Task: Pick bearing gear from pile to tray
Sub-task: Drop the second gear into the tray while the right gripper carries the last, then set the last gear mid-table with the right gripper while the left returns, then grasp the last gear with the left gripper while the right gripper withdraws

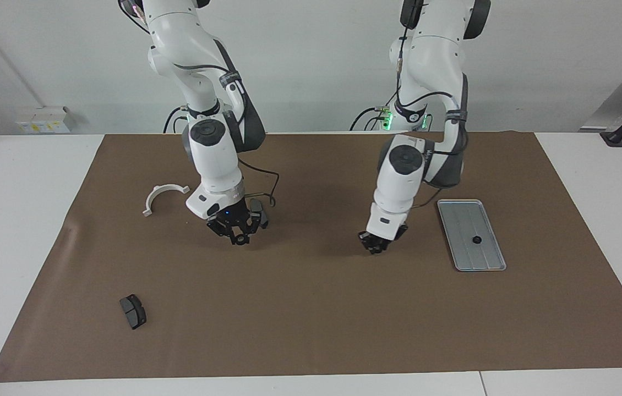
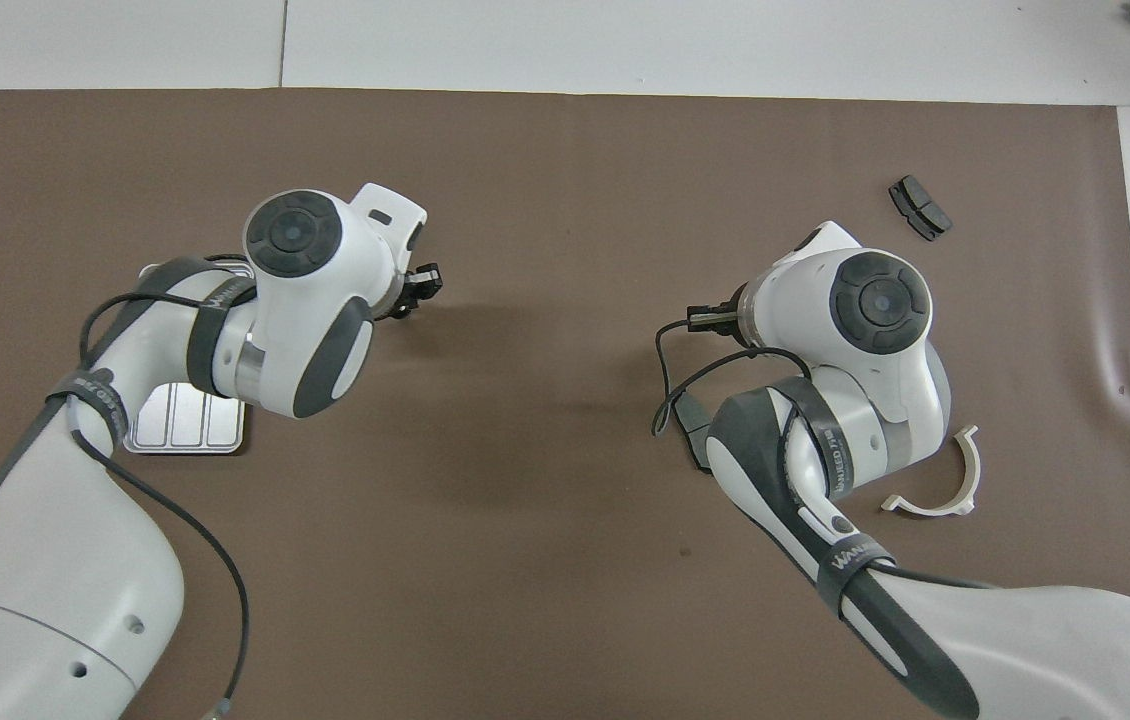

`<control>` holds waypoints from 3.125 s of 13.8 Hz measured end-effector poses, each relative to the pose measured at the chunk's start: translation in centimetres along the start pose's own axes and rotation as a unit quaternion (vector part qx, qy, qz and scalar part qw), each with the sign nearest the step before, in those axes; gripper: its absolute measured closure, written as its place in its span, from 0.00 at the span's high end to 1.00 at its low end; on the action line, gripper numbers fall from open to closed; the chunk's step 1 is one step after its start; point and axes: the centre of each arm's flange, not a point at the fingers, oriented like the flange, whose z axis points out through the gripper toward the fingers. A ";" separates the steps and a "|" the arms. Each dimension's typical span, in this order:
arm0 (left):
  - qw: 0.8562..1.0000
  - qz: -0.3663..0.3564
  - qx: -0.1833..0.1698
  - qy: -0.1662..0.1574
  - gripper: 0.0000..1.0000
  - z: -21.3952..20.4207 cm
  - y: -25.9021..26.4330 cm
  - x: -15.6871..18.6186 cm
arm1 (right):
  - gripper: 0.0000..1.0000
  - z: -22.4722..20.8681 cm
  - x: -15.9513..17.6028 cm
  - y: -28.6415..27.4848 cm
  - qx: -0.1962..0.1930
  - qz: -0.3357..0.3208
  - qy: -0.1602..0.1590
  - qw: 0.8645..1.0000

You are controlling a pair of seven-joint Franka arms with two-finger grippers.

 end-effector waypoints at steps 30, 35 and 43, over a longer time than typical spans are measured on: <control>0.999 0.034 -0.030 -0.020 0.78 -3.9 -10.5 1.0 | 1.00 -7.5 5.7 -3.9 -0.014 0.132 0.065 0.989; 0.998 0.041 -0.044 -0.010 0.76 -5.5 6.8 -7.6 | 1.00 -14.6 5.7 4.3 -0.040 0.130 0.051 0.989; 0.995 0.085 -0.039 0.014 0.70 -1.1 15.1 -11.4 | 1.00 -26.5 1.6 14.7 -0.032 0.086 -0.028 0.995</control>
